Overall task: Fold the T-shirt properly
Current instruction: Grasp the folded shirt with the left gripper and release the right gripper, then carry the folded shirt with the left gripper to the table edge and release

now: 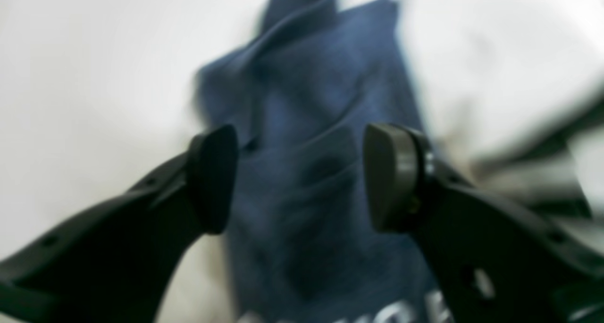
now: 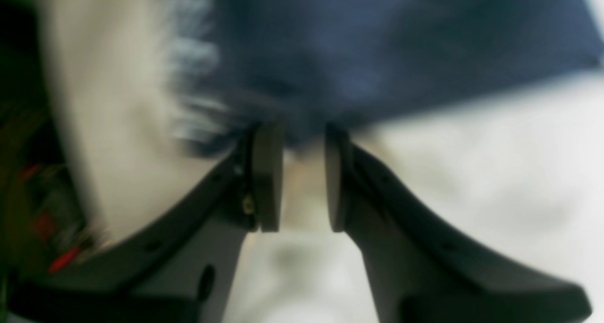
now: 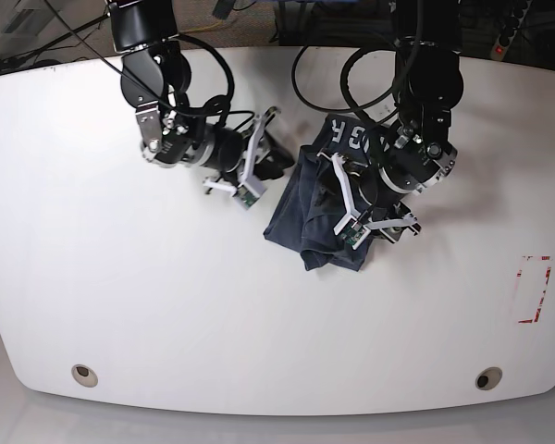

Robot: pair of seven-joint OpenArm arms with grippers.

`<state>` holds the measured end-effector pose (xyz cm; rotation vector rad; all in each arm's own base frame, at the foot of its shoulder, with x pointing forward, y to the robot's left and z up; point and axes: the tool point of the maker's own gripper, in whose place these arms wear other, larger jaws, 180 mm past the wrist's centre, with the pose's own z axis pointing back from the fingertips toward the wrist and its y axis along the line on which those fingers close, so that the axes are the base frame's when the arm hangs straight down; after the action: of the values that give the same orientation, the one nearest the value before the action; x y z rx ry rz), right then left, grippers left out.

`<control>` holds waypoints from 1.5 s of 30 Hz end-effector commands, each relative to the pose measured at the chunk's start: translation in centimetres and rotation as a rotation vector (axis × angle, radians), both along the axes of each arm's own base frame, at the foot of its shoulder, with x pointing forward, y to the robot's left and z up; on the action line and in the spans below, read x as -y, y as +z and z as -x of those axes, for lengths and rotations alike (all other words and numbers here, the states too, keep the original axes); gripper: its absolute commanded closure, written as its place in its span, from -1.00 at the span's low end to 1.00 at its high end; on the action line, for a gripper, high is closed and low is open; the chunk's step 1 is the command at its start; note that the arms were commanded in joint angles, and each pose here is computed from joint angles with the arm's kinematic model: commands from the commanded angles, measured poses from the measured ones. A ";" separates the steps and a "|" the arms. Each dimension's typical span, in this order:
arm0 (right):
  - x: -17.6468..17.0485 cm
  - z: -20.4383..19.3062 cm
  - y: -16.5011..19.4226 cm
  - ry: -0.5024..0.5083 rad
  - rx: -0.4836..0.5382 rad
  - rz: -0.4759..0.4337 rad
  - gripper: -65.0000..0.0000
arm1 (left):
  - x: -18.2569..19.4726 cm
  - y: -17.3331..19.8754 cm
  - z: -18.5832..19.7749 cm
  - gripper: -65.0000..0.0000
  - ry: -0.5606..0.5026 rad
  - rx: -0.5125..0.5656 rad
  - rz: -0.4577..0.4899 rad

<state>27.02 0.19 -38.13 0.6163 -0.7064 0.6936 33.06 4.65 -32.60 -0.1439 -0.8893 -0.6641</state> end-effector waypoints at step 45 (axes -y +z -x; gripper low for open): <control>9.1 -3.3 4.5 -0.157 0.183 0.093 0.56 | -40.9 -0.1 2.8 -0.49 0.449 -0.054 -0.344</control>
<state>29.42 -9.02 -35.26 0.4041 -0.8134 0.6289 27.99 45.77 -36.20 0.3040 -0.6082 -0.3439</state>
